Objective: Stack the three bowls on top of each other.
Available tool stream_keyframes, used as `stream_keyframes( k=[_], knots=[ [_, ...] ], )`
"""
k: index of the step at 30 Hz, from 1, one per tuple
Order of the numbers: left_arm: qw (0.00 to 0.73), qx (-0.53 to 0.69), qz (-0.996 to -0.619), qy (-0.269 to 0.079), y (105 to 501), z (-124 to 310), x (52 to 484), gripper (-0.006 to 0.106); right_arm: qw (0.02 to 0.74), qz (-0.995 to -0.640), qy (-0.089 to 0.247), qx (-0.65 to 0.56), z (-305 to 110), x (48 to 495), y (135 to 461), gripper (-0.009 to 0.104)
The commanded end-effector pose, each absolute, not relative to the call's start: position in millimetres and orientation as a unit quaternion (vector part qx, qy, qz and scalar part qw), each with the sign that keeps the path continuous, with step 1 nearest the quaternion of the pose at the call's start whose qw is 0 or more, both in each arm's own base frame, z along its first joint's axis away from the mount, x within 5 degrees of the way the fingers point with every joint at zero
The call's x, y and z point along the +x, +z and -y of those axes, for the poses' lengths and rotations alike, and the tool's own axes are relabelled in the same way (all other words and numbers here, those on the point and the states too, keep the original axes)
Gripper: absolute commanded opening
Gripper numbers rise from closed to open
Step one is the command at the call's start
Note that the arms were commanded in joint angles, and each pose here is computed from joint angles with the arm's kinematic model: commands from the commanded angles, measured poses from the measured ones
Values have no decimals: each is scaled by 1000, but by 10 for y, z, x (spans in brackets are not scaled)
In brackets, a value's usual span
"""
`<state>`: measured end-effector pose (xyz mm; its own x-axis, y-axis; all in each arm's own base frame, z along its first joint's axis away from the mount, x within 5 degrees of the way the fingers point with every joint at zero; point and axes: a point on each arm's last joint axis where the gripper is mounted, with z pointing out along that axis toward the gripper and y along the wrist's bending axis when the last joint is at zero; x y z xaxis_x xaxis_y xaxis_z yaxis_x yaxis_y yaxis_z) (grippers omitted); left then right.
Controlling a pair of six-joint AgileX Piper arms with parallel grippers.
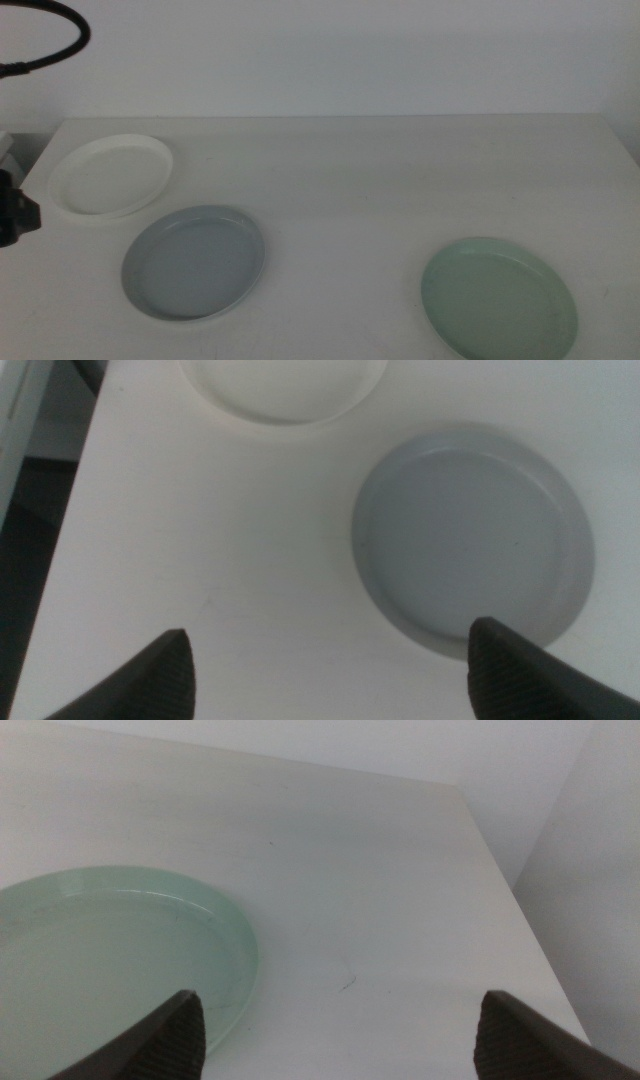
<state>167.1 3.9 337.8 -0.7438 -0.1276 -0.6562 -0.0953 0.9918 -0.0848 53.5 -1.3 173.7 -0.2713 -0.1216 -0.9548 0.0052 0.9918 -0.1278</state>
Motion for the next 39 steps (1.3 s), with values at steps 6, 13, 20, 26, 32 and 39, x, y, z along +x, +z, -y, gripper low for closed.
stream_keyframes(
  k=[6,13,20,26,32,39],
  knots=[
    [352,-74,-932,-33,3338,-38,1954,105,645,-760,-70,-38,25,534,1842,94],
    [288,-82,-953,-38,3069,-36,2197,105,645,-760,-70,-38,25,534,1842,94],
    [231,-85,-968,-45,2723,-29,2487,105,645,-760,-70,-38,25,534,1842,94],
    [205,-62,-975,-60,2431,2,2712,105,645,-760,-70,-38,25,534,1842,94],
    [187,-64,-977,-74,2176,23,2876,105,645,-760,-70,-38,25,534,1842,94],
    [177,-67,-979,-75,1915,20,3019,105,645,-760,-70,-38,25,534,1842,94]
  ],
)
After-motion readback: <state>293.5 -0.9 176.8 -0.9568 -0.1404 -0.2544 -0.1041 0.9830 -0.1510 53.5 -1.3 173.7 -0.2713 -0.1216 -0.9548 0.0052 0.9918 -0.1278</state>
